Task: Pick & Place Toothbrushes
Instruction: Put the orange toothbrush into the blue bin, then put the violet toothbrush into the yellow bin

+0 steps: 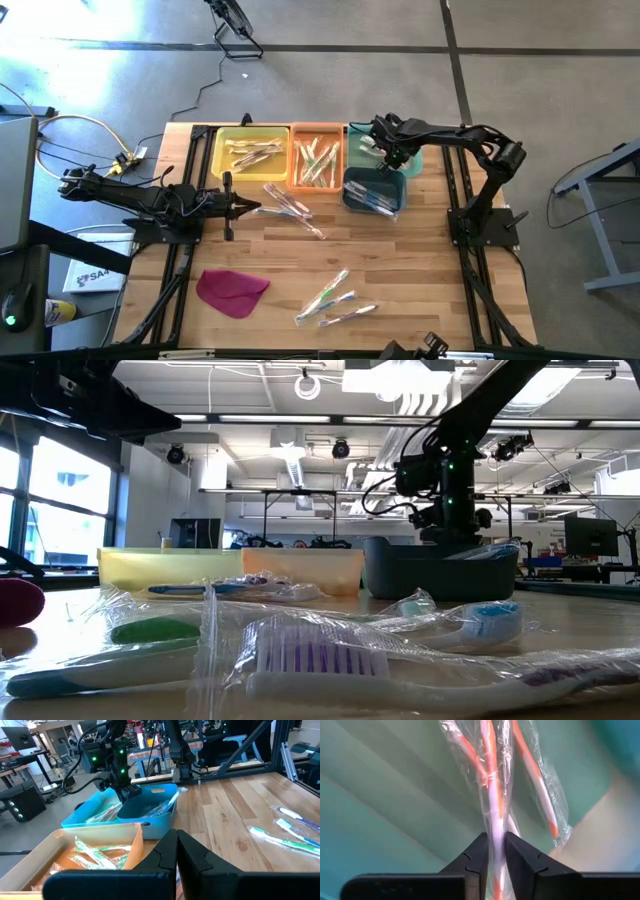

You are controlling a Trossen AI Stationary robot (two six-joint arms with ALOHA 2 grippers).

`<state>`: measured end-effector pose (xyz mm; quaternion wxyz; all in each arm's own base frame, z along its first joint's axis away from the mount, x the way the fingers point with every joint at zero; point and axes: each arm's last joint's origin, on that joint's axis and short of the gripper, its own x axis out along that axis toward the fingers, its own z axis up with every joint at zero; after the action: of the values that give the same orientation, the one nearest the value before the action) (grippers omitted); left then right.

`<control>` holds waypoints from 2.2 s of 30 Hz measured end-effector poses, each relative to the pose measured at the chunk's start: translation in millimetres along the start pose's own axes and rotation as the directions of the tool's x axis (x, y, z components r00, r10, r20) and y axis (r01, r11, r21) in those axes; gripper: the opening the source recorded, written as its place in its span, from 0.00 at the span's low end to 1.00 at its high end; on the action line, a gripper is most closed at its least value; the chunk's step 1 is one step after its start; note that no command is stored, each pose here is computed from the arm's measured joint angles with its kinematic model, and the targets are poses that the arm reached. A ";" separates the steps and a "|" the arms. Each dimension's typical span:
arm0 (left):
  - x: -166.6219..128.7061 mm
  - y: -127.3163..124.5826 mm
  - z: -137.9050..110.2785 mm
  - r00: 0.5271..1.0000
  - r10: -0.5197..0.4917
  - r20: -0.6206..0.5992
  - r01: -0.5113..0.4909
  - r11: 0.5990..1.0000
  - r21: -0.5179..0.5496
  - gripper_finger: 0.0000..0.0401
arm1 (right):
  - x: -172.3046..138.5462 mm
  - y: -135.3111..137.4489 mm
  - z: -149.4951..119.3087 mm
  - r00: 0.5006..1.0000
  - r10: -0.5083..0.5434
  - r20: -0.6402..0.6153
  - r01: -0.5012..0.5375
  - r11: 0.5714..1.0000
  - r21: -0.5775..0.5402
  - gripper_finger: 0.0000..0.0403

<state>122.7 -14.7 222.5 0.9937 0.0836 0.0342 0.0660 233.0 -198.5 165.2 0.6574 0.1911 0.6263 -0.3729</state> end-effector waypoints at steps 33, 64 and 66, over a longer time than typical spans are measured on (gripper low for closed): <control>0.0 0.0 0.0 1.000 0.001 0.000 -0.001 1.000 0.000 0.00 | -60.5 27.1 22.1 0.997 0.059 0.054 -0.055 0.995 -0.079 0.29; 0.0 0.0 0.0 1.000 0.001 0.000 -0.001 1.000 0.030 0.00 | -209.0 191.4 19.1 0.428 0.708 0.562 -0.661 0.669 -0.340 0.29; 0.0 0.0 0.0 1.000 0.001 0.000 -0.001 1.000 0.030 0.00 | -216.8 201.8 12.1 0.376 0.735 0.564 -0.658 0.641 -0.396 0.29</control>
<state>122.8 -14.7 222.5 0.9923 0.0985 0.0351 0.0659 402.0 -21.8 332.8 0.9412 0.2501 0.2161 -0.0697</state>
